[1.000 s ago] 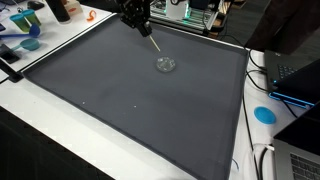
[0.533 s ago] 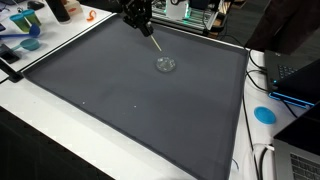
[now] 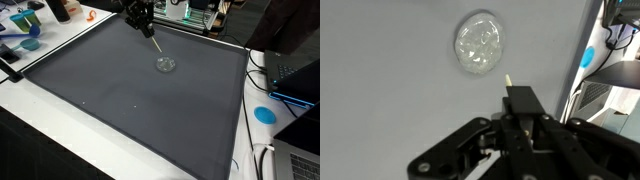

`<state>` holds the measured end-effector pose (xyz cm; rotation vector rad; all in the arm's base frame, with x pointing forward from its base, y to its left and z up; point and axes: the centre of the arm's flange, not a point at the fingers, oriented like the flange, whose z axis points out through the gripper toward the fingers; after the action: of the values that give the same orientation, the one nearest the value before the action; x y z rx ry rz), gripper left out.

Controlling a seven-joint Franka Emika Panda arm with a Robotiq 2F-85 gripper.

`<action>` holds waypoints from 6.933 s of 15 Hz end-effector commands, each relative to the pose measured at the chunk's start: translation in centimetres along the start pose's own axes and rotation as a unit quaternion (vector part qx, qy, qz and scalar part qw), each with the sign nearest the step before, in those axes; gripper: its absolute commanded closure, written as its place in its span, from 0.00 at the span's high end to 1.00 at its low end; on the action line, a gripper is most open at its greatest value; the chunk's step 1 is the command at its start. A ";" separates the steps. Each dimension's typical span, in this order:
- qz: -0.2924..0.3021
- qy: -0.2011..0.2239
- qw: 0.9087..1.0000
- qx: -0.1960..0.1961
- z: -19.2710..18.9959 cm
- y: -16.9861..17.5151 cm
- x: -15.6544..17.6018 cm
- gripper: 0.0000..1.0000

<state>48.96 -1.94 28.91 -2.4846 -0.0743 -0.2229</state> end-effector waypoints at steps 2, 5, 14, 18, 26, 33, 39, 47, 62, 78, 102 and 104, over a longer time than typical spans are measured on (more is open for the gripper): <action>-0.005 0.019 1.000 -0.013 0.0 -0.8 -1.9 0.03; -0.007 0.022 1.000 -0.020 0.0 -1.2 -2.3 0.03; -0.016 0.025 0.999 -0.045 0.0 -3.2 -2.3 0.03; -0.015 0.019 0.997 -0.069 0.2 -4.7 -2.1 0.03; -0.010 -0.028 0.988 -0.153 1.2 -9.4 -0.6 0.03; -0.016 -0.062 0.964 -0.258 1.8 -15.0 1.3 0.03; -0.010 -0.085 0.950 -0.301 1.4 -19.0 2.5 0.03; -0.013 -0.091 0.941 -0.327 0.5 -23.6 3.4 0.03; -0.024 -0.087 0.942 -0.322 0.1 -24.7 3.8 0.13; -0.010 -0.103 0.934 -0.343 8.5 -15.9 5.7 0.03; -0.001 -0.144 0.944 -0.295 12.0 -12.5 4.7 0.03; 0.001 -0.147 0.944 -0.296 12.4 -12.1 4.7 0.03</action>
<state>53.95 15.67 28.27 -3.1156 -0.1387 0.1527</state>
